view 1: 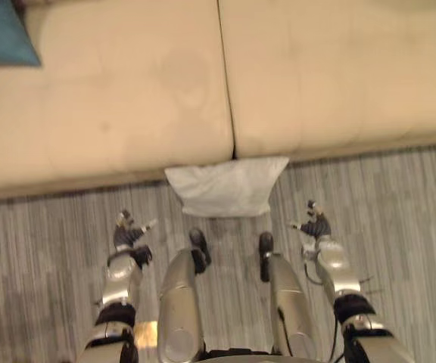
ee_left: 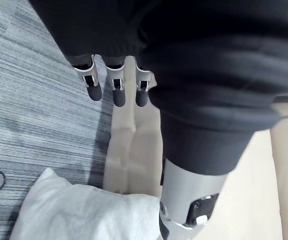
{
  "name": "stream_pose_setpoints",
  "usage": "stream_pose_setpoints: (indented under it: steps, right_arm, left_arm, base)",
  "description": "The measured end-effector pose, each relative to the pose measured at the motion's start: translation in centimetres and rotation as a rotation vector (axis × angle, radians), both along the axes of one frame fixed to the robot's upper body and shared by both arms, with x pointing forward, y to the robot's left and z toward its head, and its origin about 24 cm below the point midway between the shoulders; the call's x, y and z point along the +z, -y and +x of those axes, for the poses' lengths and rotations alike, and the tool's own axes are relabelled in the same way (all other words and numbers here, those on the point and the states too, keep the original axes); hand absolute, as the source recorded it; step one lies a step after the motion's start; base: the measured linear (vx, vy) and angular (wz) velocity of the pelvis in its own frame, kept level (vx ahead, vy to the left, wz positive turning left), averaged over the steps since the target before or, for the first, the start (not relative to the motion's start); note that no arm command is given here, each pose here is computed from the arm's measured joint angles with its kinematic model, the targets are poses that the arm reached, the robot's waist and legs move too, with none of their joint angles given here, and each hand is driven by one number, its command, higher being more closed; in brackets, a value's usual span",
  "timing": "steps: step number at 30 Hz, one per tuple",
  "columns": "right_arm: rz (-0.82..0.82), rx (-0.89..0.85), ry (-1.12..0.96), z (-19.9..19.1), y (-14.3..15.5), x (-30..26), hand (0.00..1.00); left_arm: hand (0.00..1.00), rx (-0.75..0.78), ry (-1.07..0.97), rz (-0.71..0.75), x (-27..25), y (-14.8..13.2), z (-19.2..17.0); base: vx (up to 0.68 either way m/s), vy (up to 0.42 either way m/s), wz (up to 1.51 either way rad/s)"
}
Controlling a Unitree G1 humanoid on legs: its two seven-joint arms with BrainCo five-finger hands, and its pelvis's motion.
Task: Pick up cushions and gather them together orderly.
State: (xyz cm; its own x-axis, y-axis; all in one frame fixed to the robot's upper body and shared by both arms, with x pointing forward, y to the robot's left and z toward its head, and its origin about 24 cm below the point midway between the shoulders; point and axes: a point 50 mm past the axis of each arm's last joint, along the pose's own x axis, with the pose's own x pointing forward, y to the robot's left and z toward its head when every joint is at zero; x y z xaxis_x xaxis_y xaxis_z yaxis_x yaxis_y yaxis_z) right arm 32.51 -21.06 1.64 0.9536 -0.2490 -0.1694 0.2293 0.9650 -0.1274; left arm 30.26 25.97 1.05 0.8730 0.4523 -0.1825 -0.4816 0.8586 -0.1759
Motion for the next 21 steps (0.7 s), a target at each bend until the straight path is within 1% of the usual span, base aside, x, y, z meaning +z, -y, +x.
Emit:
stream_pose_setpoints:
  steps: [2,3,5,8,10,11,12,13,14,17,19,21]
  right_arm:
    - [0.015,-0.032,0.113,2.5,0.6,3.9,0.0]
    - [0.023,-0.034,0.143,3.1,0.6,4.9,0.0]
    - [0.038,-0.047,0.277,5.2,0.6,9.7,0.0]
    - [0.051,-0.031,0.405,6.8,-0.4,14.5,0.0]
    - [0.049,-0.012,0.454,7.2,-1.1,16.4,0.0]
    - [0.044,0.016,0.488,7.6,-2.1,17.8,0.0]
    - [0.046,0.043,0.53,7.9,-3.5,19.4,1.0]
    - [0.05,0.054,0.548,8.0,-4.2,20.1,1.0]
    - [0.062,0.073,0.582,8.1,-5.4,21.3,1.0]
    - [0.096,0.075,0.615,8.2,-7.0,22.6,1.0]
    - [0.099,0.064,0.619,8.1,-7.2,22.7,1.0]
    - [0.08,0.085,0.643,7.8,-7.9,23.1,1.0]
  left_arm:
    - [0.0,-0.01,0.137,-0.015,4.0,0.6,3.0]
    - [0.0,-0.012,0.167,-0.018,4.9,0.7,3.6]
    - [0.0,-0.033,0.276,-0.025,8.5,1.5,5.5]
    - [0.0,-0.069,0.373,-0.003,11.7,2.6,6.6]
    - [0.0,-0.1,0.414,0.018,13.2,3.6,7.1]
    - [0.0,-0.13,0.454,0.034,14.6,4.5,7.5]
    - [1.0,-0.166,0.479,0.052,15.6,5.5,7.9]
    - [1.0,-0.181,0.495,0.056,16.3,6.0,8.1]
    - [1.0,-0.206,0.524,0.063,17.4,6.9,8.4]
    - [1.0,-0.22,0.564,0.057,19.2,8.4,8.8]
    - [1.0,-0.196,0.563,0.057,19.4,8.3,8.8]
    - [1.0,-0.167,0.56,0.059,19.4,8.0,8.8]
  base:
    - [-0.08,-0.026,0.14]
    - [-0.09,-0.008,0.09]
    - [-0.09,-0.004,0.06]
    - [-0.09,-0.026,-0.01]
    - [-0.08,-0.027,-0.01]
    - [-0.11,-0.029,0.02]
    - [-0.09,-0.022,0.04]
    - [-0.11,-0.02,0.07]
    - [-0.07,-0.009,0.05]
    - [-0.07,0.001,0.04]
    - [-0.02,-0.001,0.03]
    - [-0.01,-0.003,-0.09]
